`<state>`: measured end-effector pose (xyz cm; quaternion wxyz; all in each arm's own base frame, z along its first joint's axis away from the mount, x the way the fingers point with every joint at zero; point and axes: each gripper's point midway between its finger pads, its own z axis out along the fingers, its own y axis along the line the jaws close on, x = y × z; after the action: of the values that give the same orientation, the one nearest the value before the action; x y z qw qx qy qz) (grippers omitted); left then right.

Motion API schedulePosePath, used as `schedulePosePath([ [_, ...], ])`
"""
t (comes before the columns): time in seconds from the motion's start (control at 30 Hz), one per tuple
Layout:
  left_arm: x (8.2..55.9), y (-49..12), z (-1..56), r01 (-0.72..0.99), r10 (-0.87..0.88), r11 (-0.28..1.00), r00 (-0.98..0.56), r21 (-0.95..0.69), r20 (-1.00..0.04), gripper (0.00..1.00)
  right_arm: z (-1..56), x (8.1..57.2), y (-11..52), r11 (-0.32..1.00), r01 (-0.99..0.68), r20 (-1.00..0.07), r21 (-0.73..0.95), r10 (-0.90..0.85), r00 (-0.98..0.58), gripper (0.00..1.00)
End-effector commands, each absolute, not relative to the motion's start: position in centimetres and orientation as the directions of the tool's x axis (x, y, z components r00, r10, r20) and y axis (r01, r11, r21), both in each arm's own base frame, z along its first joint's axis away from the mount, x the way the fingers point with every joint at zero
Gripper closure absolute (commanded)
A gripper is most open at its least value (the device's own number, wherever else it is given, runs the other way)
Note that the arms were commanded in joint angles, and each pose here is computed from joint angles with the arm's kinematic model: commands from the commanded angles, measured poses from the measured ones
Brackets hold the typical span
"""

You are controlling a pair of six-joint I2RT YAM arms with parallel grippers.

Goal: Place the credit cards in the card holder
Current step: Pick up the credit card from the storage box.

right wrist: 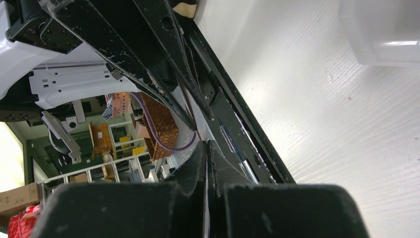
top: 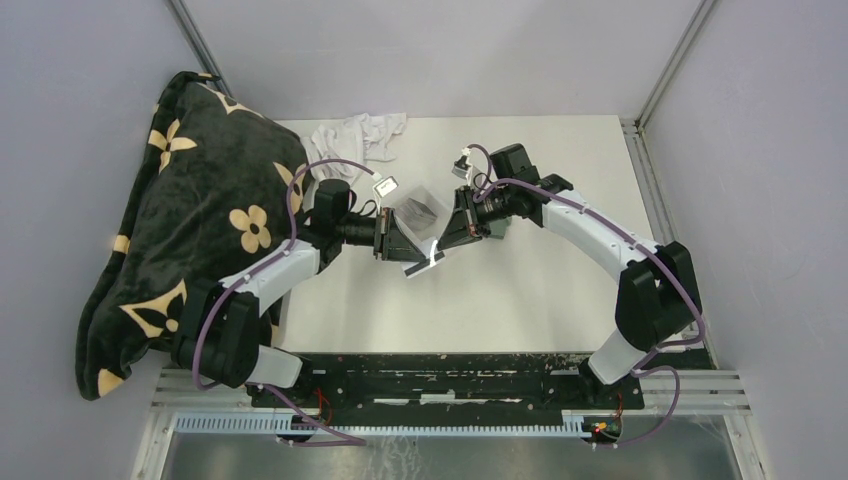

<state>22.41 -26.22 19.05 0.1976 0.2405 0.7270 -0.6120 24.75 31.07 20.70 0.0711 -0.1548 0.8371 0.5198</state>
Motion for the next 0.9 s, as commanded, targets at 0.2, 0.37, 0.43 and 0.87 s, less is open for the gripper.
schedulePosePath([
  [0.2,23.3,-26.5,19.4,0.585,0.091,0.114,-0.811,-0.803,-0.578,0.96,21.2,26.3,30.9,0.397,-0.351,-0.318,0.848,-0.148,-0.937,0.9],
  [0.37,26.0,-27.0,20.2,0.55,-0.061,0.18,-0.821,-0.816,-0.567,0.97,20.9,27.7,29.7,0.502,-0.378,-0.384,0.778,-0.097,-0.918,0.67],
  [0.43,27.2,-27.1,20.8,0.529,-0.15,0.197,-0.816,-0.825,-0.559,0.97,20.9,28.4,29.3,0.541,-0.373,-0.411,0.754,-0.054,-0.91,0.6],
  [0.87,32.4,-28.5,22.6,0.345,-0.52,0.146,-0.77,-0.927,-0.368,0.97,20.6,31.4,29.5,0.526,-0.287,-0.457,0.8,0.226,-0.86,0.49],
])
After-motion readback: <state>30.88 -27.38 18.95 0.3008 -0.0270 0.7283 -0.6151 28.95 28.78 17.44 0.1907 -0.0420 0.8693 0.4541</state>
